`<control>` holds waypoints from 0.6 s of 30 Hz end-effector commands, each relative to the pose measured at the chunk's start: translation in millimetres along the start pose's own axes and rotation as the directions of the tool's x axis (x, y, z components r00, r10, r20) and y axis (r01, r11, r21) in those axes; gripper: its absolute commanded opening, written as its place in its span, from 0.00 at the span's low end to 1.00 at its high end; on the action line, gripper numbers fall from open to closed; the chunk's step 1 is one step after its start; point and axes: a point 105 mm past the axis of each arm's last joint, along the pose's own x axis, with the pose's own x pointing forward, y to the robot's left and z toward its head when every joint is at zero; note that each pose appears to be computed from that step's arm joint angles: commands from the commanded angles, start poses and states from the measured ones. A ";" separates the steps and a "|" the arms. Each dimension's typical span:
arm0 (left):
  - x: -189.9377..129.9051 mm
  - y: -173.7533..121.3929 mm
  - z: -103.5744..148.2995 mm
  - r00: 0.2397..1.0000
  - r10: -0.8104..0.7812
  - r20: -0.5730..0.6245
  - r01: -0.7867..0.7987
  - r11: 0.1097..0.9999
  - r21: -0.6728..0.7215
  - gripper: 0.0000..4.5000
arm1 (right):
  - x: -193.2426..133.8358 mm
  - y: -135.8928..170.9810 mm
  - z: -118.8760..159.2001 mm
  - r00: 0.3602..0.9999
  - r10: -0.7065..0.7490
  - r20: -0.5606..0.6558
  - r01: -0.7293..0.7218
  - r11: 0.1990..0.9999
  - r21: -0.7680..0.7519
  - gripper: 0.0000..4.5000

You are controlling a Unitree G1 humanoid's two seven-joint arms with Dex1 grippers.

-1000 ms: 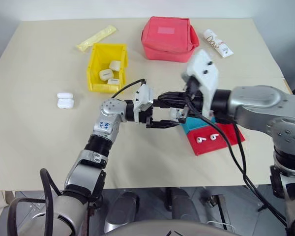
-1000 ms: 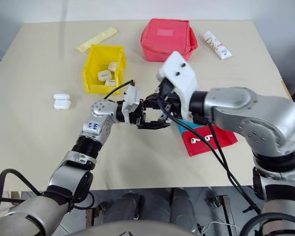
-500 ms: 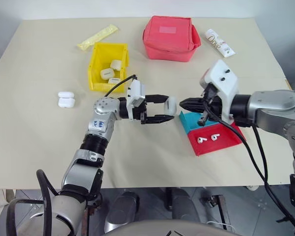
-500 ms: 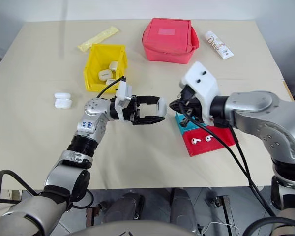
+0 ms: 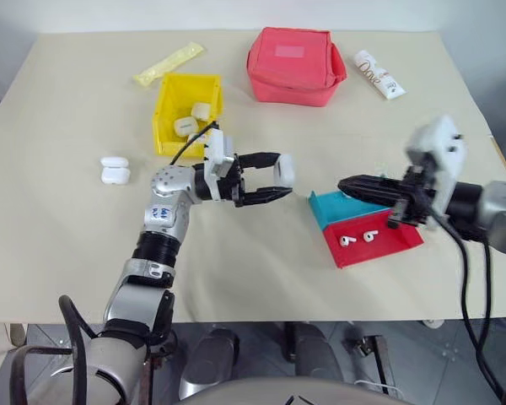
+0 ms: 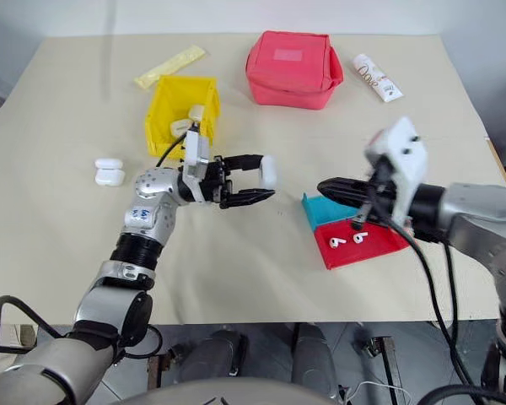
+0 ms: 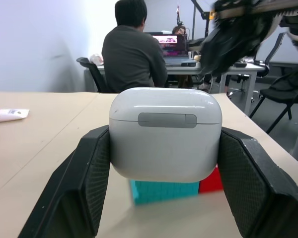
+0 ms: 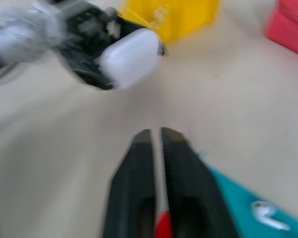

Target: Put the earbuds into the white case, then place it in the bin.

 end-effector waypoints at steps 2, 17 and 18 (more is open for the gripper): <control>-28.0 10.2 12.3 0.996 0.088 -0.012 -0.088 0.996 0.020 0.62 | -23.3 3.5 8.1 0.995 0.051 0.091 -0.049 0.999 -0.021 0.43; -113.2 116.9 21.7 0.595 0.787 -0.164 -0.746 0.617 0.250 0.62 | -20.8 -11.3 3.7 0.994 -0.023 0.103 0.028 0.999 -0.042 0.99; -115.8 121.8 20.7 0.560 0.811 -0.170 -0.766 0.585 0.265 0.62 | -19.8 -10.8 4.7 0.994 -0.021 0.107 0.026 0.999 -0.043 0.99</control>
